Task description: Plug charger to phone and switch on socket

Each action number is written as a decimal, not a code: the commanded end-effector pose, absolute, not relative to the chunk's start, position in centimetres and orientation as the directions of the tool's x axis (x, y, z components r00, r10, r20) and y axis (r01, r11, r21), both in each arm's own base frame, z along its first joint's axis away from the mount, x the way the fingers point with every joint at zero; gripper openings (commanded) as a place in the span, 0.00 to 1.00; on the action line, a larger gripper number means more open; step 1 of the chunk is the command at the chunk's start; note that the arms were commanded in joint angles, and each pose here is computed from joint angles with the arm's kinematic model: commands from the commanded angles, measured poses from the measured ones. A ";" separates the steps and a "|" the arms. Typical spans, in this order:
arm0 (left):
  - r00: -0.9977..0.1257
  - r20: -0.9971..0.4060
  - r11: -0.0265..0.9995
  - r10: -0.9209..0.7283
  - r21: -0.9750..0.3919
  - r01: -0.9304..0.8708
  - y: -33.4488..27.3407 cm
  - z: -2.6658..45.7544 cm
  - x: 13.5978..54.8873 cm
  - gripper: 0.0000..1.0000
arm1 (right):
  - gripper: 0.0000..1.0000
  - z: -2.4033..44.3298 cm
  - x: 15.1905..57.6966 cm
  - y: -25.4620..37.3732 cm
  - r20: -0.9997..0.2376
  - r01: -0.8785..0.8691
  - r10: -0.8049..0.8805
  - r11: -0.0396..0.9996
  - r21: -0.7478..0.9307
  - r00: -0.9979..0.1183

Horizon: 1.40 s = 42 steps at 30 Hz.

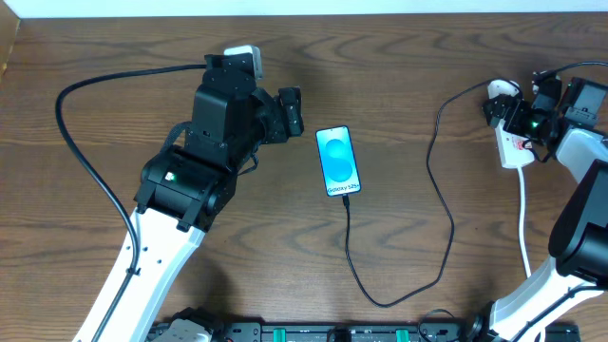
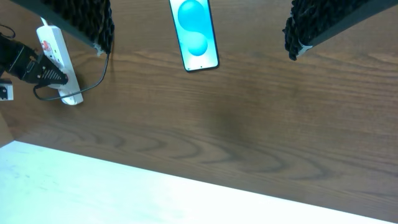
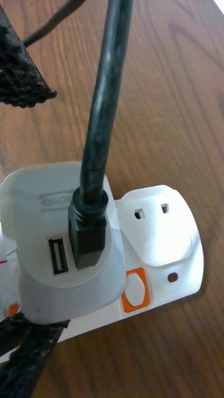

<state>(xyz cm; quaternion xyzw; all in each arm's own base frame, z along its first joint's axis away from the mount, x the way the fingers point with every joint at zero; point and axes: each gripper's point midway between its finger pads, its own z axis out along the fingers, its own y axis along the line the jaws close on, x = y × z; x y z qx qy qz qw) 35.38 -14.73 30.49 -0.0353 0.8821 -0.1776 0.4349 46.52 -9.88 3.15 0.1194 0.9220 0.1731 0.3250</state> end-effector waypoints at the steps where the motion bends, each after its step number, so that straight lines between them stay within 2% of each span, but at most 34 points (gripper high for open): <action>1: -0.609 -0.765 0.940 -0.210 -0.329 0.090 -14.4 30.8 35.4 0.89 | 0.99 -4.9 37.5 3.8 -0.071 0.183 0.324 0.688 0.702 -0.943; 6: -0.609 -0.765 0.940 -0.210 -0.329 0.090 -14.4 30.8 35.4 0.89 | 0.99 -4.9 37.9 4.1 -0.087 0.171 0.322 0.691 0.702 -0.943; 15: -0.609 -0.765 0.940 -0.209 -0.329 0.090 -14.4 30.8 35.4 0.89 | 0.99 -4.9 39.9 0.7 -0.162 0.193 0.359 0.768 0.611 -0.919; 26: -0.609 -0.765 0.940 -0.210 -0.329 0.090 -14.4 30.8 35.4 0.89 | 0.99 1.0 45.0 -5.7 -0.297 0.134 0.355 0.811 0.569 -0.887; 42: -0.609 -0.765 0.940 -0.210 -0.329 0.090 -14.4 30.8 35.4 0.89 | 0.99 7.2 49.3 -8.9 -0.430 0.074 0.334 0.852 0.518 -0.839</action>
